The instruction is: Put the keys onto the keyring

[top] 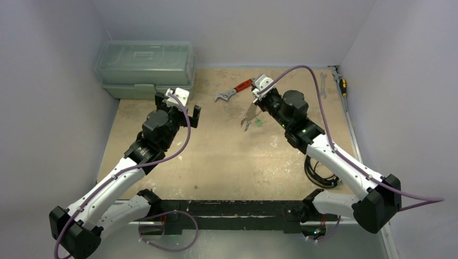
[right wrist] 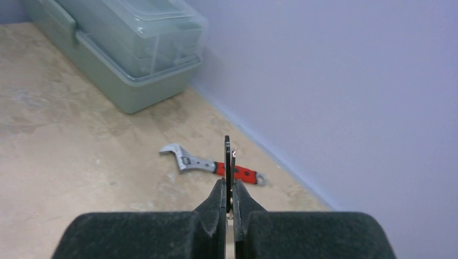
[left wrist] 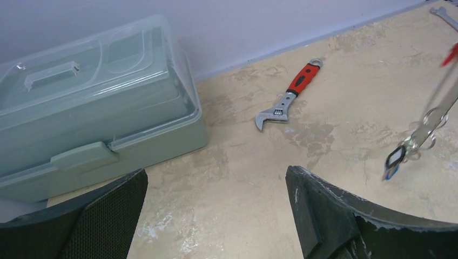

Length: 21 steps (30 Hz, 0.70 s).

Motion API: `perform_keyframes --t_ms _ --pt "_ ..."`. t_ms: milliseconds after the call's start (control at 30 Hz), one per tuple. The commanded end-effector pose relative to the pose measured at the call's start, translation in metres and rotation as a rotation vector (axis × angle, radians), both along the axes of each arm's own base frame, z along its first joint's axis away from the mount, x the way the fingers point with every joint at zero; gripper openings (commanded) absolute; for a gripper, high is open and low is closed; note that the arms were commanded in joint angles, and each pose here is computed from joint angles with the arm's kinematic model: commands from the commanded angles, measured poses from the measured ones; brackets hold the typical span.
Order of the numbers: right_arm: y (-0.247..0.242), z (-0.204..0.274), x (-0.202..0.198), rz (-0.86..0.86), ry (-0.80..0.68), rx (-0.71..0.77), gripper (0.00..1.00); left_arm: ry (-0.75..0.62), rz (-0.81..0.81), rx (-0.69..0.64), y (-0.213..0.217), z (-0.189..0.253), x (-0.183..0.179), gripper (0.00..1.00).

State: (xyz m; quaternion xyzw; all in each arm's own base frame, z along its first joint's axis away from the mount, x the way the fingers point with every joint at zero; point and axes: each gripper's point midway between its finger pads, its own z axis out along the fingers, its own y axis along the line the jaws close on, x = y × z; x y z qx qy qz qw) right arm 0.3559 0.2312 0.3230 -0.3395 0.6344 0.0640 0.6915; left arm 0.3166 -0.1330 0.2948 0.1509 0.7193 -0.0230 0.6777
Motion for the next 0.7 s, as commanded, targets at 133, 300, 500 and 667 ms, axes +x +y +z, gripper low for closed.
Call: perform_keyframes --t_ms 133,300,500,667 --pt "0.028 0.037 -0.012 0.215 -0.132 -0.016 0.0 -0.048 -0.004 -0.02 0.0 0.024 0.002 0.98" --pt "0.079 -0.032 -0.03 0.482 0.058 0.046 0.0 -0.049 0.001 -0.019 0.001 0.024 0.001 0.99" --pt "0.114 -0.092 -0.031 0.547 0.283 0.078 0.0 -0.048 0.003 -0.015 0.002 0.024 0.001 0.98" --pt "0.116 -0.099 -0.054 0.621 0.299 0.103 0.0 -0.05 0.002 -0.014 0.001 0.024 0.001 0.98"
